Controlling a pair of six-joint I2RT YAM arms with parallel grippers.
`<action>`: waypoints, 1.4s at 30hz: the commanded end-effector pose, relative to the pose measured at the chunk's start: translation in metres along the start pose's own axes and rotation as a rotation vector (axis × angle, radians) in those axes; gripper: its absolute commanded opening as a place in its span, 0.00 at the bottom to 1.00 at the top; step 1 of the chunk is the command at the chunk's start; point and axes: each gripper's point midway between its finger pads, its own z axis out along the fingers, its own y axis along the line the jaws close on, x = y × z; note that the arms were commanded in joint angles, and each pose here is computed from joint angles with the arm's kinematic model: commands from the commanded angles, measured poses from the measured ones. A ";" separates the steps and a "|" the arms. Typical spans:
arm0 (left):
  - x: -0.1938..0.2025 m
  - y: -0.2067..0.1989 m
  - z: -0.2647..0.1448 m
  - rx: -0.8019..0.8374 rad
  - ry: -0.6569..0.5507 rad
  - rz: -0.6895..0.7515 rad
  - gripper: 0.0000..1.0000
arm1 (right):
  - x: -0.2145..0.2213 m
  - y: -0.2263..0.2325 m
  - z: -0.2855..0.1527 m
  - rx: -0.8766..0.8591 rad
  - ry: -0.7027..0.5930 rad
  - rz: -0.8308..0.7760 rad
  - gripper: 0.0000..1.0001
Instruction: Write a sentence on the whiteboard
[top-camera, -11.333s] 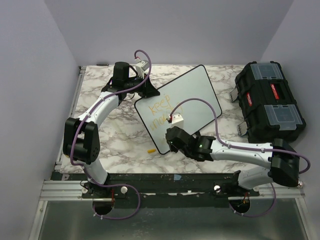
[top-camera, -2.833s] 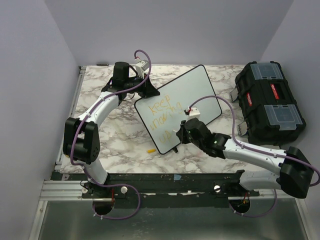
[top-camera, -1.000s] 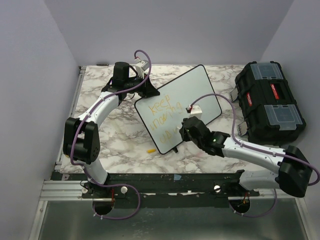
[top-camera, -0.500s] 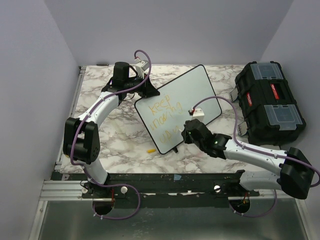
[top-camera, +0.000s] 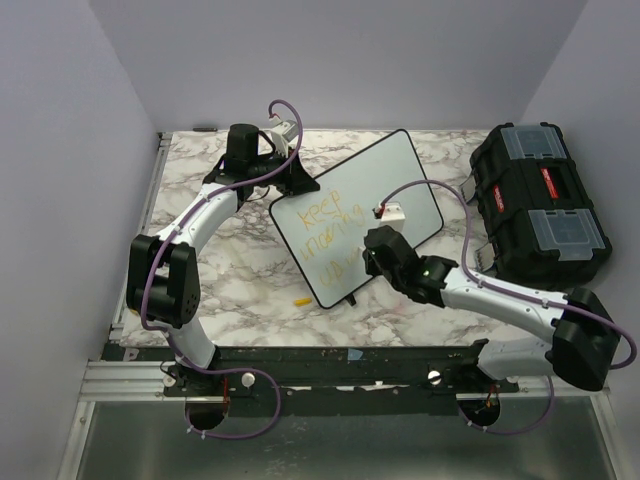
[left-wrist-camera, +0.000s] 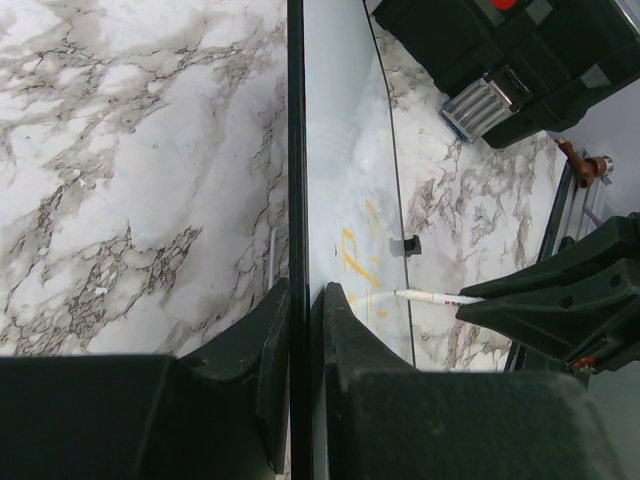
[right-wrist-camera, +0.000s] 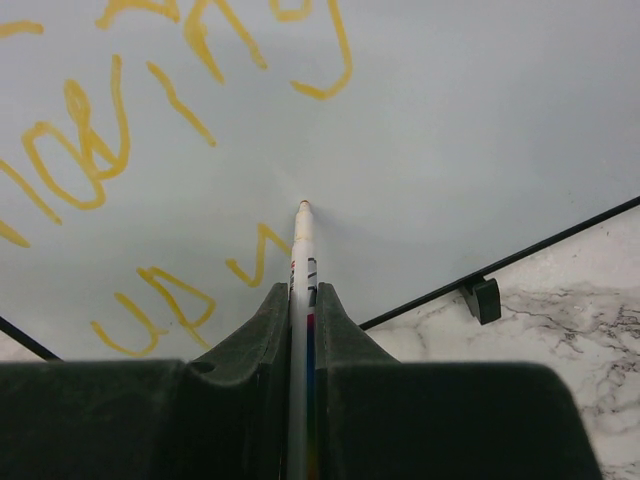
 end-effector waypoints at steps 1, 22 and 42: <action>0.032 -0.010 0.011 0.067 0.086 0.035 0.00 | -0.029 0.001 0.000 0.026 -0.065 -0.005 0.01; 0.031 -0.009 0.011 0.065 0.084 0.035 0.00 | -0.018 -0.031 -0.018 -0.019 -0.082 0.082 0.01; 0.032 -0.010 0.010 0.063 0.084 0.036 0.00 | -0.021 -0.021 0.002 -0.015 -0.071 0.078 0.01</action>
